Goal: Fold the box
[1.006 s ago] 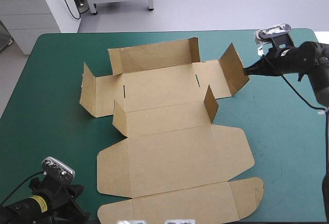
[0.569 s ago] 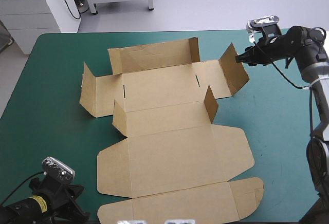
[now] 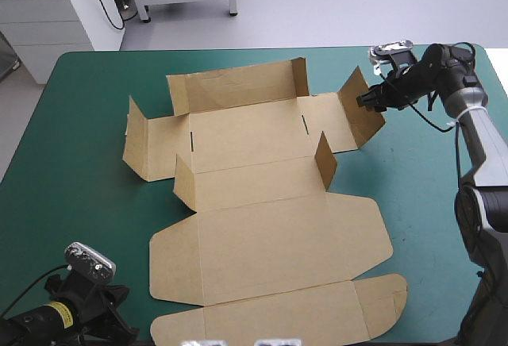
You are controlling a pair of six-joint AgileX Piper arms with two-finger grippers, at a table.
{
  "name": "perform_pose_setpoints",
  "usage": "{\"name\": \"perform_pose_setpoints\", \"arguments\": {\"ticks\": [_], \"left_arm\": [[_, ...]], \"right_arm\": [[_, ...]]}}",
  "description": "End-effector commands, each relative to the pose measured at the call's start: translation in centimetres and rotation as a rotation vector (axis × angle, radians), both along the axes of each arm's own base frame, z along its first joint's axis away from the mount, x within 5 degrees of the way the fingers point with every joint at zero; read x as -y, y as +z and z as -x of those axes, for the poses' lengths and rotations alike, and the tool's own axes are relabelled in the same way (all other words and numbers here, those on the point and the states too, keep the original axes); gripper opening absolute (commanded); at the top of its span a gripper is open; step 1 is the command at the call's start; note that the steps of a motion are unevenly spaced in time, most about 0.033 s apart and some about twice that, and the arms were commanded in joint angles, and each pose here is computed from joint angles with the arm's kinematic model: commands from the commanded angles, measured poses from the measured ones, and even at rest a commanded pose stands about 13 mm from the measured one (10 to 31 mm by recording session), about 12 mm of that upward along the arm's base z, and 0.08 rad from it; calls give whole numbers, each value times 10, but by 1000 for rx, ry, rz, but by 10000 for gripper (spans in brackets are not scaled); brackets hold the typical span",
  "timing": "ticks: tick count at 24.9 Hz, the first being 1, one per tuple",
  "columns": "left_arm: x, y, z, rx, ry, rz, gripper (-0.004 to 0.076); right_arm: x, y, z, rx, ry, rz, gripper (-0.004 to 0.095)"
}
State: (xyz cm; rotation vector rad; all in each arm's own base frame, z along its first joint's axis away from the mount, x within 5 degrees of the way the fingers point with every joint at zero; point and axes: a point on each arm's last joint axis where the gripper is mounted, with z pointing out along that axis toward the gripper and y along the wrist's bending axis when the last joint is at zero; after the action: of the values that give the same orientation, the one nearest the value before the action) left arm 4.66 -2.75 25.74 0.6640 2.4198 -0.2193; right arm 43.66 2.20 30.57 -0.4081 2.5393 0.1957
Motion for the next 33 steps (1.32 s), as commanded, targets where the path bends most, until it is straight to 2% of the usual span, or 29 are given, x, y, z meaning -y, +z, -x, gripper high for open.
{"name": "perform_pose_setpoints", "arguments": {"ticks": [1, 15, 24, 33], "left_arm": [[3, 10, -4, 49, -1, 35, -8], [3, 10, -4, 49, -1, 35, -8], [3, 10, -4, 49, -1, 35, -8], [3, 10, -4, 49, -1, 35, -8]], "right_arm": [[-5, 25, -2, 96, 12, 6, 496], [-7, -16, -18, -6, 15, -4, 494], [-7, -8, -21, 26, 16, -6, 478], [-8, -9, -18, 1, 44, 3, 174]]}}
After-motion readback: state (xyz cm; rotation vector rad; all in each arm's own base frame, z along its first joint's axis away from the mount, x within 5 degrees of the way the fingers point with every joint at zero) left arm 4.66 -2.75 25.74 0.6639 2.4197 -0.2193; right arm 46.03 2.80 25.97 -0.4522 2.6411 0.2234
